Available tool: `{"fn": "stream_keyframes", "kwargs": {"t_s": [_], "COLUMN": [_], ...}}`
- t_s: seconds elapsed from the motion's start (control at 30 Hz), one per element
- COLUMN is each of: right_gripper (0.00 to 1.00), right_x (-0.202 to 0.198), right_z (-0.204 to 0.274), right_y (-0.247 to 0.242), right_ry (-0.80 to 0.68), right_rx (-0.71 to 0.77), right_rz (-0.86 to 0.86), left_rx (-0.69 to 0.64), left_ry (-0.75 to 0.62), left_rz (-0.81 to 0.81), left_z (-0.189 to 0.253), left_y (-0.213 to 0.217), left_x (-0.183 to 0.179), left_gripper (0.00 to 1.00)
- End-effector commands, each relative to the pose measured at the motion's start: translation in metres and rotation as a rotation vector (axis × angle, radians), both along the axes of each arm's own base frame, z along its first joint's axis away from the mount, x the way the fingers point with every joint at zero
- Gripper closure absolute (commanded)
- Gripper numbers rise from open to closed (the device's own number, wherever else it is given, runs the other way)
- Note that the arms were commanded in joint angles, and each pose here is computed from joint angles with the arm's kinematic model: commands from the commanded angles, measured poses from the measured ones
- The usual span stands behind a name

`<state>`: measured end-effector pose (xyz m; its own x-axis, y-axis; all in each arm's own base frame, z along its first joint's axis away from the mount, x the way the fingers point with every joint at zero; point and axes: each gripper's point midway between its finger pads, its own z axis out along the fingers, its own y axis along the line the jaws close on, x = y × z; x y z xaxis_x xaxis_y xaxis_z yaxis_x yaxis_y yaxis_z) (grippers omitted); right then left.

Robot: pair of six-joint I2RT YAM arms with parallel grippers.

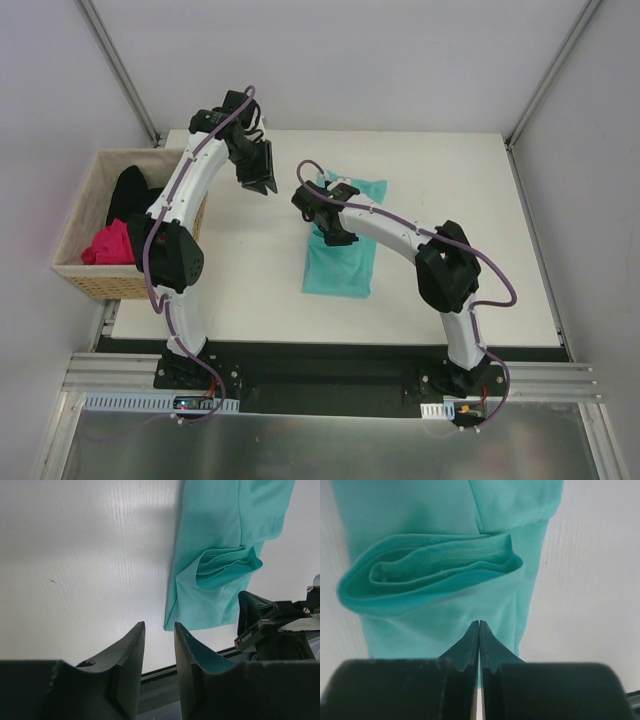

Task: Fold and stack the t-shirts
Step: Fold the folded rectangular tshirt in 1/3 of the way

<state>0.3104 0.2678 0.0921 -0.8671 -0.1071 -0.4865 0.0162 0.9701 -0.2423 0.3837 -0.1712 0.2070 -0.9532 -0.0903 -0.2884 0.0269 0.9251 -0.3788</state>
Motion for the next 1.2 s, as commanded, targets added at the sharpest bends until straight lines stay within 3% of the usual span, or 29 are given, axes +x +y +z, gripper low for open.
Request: {"fn": "stream_keyframes", "kwargs": {"t_s": [0.0, 0.4, 0.7, 1.17], "right_gripper": [1.0, 1.0, 1.0, 0.92], "right_x": [0.015, 0.058, 0.102, 0.103], "right_z": [0.002, -0.032, -0.003, 0.038], "right_y": [0.019, 0.002, -0.04, -0.069], "right_ry": [0.021, 0.086, 0.005, -0.092], "right_rx": [0.06, 0.089, 0.076, 0.026], "right_rz": [0.03, -0.059, -0.09, -0.078], "left_rx": [0.005, 0.03, 0.005, -0.047], "left_ry": [-0.025, 0.005, 0.031, 0.044], "left_rz": [0.001, 0.058, 0.066, 0.055], "left_z": [0.009, 0.002, 0.0, -0.007], "left_y": [0.011, 0.037, 0.033, 0.025], "left_x": [-0.001, -0.003, -0.009, -0.012], "left_gripper": [0.71, 0.71, 0.71, 0.71]}}
